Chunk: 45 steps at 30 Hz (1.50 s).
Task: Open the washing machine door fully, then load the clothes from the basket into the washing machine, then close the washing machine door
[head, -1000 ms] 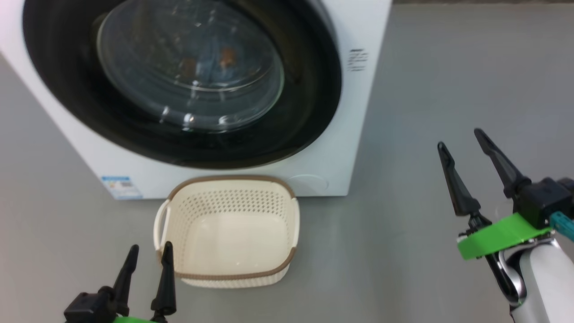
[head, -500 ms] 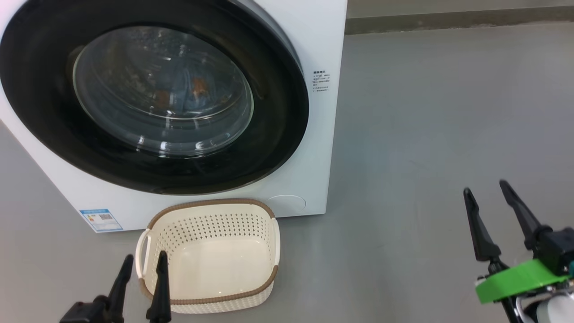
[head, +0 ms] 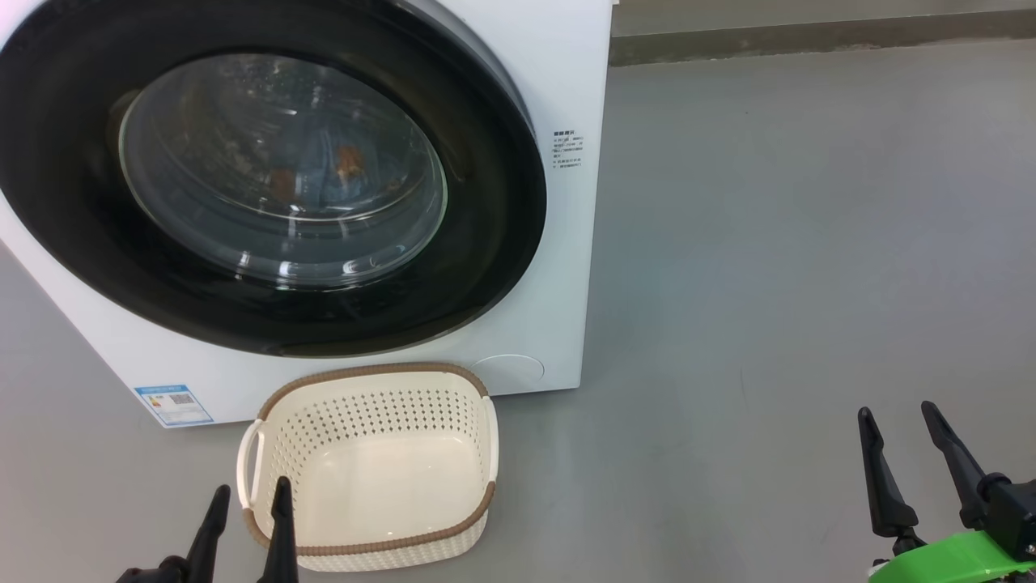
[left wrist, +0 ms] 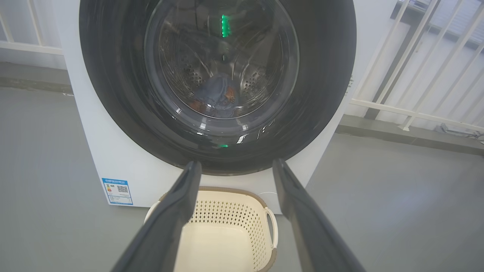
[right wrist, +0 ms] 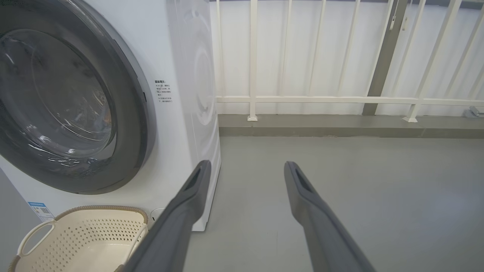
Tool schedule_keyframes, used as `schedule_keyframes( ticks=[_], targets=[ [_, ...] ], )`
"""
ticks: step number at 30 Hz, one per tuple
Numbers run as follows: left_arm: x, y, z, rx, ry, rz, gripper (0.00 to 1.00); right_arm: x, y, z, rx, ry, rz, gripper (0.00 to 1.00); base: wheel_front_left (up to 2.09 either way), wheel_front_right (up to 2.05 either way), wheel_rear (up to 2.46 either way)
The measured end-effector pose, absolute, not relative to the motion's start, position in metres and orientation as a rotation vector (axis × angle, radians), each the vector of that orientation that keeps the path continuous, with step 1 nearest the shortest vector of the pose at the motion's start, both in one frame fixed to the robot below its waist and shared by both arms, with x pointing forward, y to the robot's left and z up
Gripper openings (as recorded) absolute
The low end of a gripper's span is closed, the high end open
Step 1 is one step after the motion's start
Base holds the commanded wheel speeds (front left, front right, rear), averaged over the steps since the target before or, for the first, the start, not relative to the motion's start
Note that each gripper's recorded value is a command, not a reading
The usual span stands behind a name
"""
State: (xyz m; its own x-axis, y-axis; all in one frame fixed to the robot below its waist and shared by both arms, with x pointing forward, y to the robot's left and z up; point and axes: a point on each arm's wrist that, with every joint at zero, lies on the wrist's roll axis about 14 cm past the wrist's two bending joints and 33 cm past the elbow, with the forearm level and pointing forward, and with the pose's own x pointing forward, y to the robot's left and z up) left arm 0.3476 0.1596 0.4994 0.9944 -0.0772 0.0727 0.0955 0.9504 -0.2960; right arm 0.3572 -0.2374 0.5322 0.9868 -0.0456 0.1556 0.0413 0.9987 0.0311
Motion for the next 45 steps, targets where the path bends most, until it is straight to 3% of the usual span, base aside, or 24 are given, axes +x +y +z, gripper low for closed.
schedule_keyframes(
  ticks=[15,16,24,45],
  targets=[
    [0.347,0.162,0.504,-0.303,-0.075,-0.083,1.00,0.356,-0.242,0.532,0.034,-0.159,-0.064,1.00,0.00,0.00,0.00],
    [0.347,0.161,0.504,-0.303,-0.077,-0.084,0.00,0.356,-0.241,0.532,0.035,-0.158,-0.064,0.00,0.00,0.00,0.00],
    [0.334,0.156,0.471,-0.343,0.031,-0.066,0.00,0.352,-0.237,0.499,0.098,-0.056,-0.082,0.00,0.00,0.00,0.00],
    [0.336,0.163,0.463,-0.551,0.075,-0.012,0.00,0.351,-0.241,0.490,0.335,-0.028,-0.125,0.00,0.00,0.00,0.00]
  ],
)
